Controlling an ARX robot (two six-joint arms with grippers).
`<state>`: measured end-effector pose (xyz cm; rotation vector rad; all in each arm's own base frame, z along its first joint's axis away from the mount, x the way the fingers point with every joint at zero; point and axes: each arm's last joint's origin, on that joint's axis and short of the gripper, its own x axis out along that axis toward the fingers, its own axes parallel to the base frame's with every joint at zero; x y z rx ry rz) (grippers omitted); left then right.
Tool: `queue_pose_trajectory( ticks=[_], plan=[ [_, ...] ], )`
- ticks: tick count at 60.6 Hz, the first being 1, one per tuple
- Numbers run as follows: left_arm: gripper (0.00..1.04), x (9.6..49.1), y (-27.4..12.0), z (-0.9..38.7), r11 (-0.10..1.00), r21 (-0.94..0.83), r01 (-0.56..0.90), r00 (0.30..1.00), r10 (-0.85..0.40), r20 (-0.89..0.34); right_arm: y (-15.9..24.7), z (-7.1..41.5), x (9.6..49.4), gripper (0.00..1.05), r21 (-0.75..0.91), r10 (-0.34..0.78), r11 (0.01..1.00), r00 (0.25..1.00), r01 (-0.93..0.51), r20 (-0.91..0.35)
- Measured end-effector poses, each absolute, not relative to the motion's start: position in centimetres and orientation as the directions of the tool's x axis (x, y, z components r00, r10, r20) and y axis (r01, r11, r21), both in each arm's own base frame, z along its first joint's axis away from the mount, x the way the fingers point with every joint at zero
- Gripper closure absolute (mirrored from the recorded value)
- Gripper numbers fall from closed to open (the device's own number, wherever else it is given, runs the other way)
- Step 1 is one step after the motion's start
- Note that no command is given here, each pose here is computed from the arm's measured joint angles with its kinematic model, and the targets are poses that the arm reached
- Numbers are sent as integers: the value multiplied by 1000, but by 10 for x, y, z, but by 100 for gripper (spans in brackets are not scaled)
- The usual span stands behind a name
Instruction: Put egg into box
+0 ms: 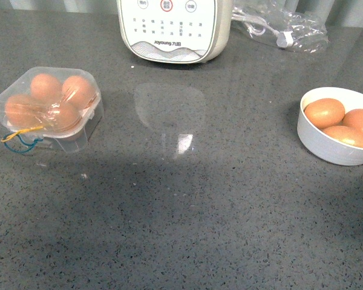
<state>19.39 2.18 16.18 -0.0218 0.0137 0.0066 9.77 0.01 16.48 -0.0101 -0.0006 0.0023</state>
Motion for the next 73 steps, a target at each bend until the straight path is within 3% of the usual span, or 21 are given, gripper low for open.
queue_pose_trajectory(
  ticks=[6, 73],
  plan=[
    [102, 182, 17, 161, 1000, -18, -4, 1000, 4, -17, 0, 165, 98, 7, -10, 3, 1000, 1000, -3, 1],
    [101, 120, 0, 176, 1000, -8, -2, 1000, 2, 30, 0, 165, 98, 7, -10, 2, 1000, 1000, -2, 1]
  ],
)
